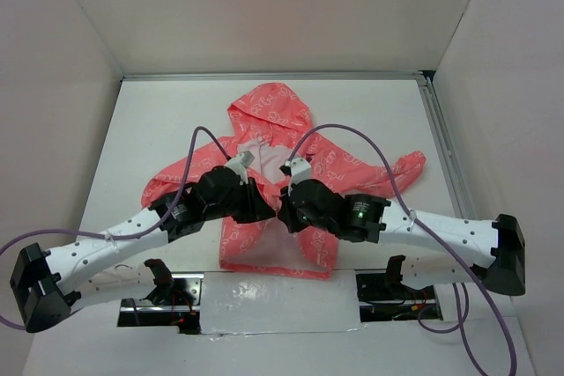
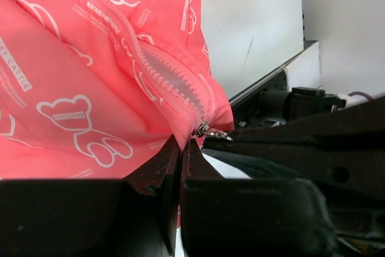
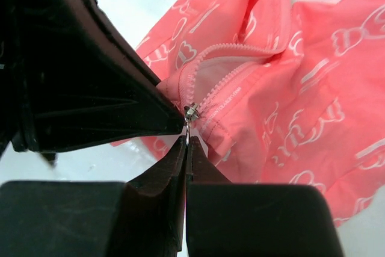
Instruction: Zip up the jacket
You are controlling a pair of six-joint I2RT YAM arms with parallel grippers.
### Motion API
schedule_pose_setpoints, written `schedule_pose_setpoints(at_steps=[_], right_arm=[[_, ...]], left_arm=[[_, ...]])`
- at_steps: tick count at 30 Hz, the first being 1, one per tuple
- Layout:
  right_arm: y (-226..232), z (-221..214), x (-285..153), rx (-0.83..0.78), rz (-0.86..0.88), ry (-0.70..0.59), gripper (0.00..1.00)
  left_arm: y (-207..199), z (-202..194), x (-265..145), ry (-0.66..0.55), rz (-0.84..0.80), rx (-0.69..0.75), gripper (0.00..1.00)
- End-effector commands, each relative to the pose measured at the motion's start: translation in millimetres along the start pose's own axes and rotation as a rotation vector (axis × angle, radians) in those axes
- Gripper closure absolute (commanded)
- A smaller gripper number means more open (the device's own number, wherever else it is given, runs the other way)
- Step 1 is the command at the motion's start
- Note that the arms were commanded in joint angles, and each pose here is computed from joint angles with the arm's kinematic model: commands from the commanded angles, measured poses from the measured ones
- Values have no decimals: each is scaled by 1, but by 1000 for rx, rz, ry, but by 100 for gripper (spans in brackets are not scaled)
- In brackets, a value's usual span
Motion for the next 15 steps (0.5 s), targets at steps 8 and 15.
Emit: schedule_pose_setpoints(at_steps=[8, 15], right_arm=[[24, 28, -8, 187, 264, 75, 100], [20, 20, -3, 103, 234, 165, 100]], left_arm=[[28, -46, 9, 150, 22, 103, 100], [31, -54, 3, 162, 40, 140, 100]])
Point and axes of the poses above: each gripper's point midway between its finger pads, its own x axis out along the fingers, its own y axis along the line the jaws close on, z = x × y, the point moved 1 cm from there along -x, back along the fingers, and after that the axes turned 3 degrees about x, right-handed, at the moved point
